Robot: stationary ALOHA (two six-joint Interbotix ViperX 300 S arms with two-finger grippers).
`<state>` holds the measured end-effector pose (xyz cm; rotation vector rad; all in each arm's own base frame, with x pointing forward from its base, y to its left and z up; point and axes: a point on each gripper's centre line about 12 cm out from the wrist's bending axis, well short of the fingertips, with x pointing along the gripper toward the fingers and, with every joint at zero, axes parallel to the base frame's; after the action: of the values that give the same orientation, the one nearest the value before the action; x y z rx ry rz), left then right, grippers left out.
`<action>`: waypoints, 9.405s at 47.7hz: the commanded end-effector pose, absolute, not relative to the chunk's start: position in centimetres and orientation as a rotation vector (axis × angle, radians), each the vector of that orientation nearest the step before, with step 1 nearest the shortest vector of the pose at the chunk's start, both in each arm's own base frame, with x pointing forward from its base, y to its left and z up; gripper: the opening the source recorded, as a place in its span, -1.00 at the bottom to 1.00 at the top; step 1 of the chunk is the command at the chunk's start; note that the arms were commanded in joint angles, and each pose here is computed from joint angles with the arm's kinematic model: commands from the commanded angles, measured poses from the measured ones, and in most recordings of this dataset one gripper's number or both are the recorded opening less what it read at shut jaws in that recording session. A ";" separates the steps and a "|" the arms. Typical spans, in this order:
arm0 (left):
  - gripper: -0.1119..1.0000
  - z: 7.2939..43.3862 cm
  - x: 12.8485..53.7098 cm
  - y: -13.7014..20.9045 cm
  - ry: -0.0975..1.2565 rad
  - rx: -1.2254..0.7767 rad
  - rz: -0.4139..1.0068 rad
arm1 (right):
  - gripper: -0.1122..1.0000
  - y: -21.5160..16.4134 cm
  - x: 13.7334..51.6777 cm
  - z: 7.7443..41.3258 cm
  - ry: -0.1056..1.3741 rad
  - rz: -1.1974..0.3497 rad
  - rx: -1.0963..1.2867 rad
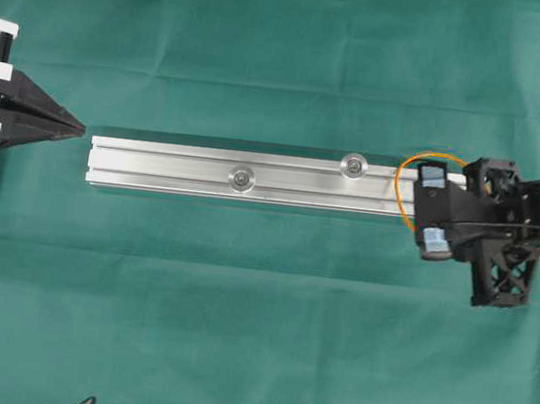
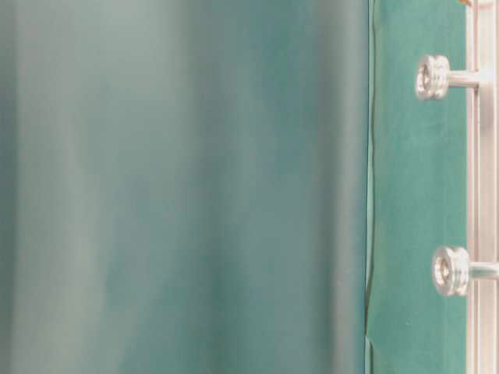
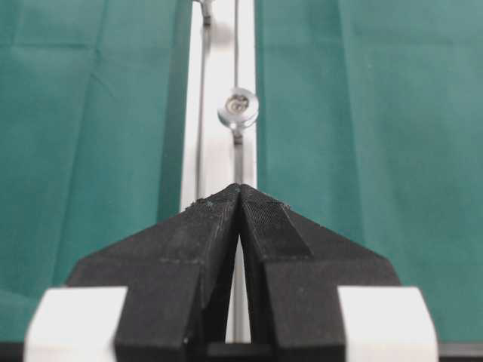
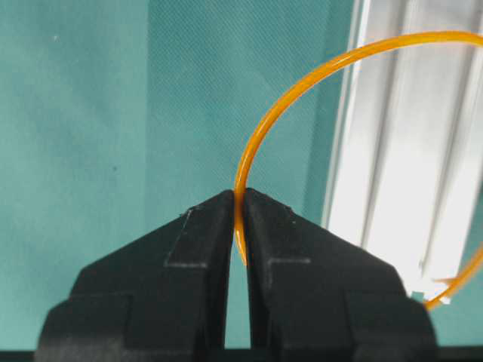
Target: Hook the rubber onto the shaft.
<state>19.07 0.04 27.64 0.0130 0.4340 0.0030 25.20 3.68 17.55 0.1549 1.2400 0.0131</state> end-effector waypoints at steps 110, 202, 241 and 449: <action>-0.80 28.6 19.3 0.0 0.411 0.016 0.002 | -0.66 2.2 28.0 28.2 1.197 -0.030 0.056; -0.80 28.6 19.4 0.0 0.409 0.016 0.002 | -0.66 2.0 35.9 27.5 1.212 -0.065 0.025; -0.80 28.6 19.4 0.0 0.411 0.016 0.002 | -0.66 2.4 35.2 22.9 1.223 -0.043 0.063; -0.80 28.6 19.3 0.0 0.414 0.016 0.002 | -0.66 9.6 35.4 24.0 1.177 0.105 0.046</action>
<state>19.04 0.05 27.63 0.0145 0.4356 0.0033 34.88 9.17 22.72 0.0167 1.2261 0.1056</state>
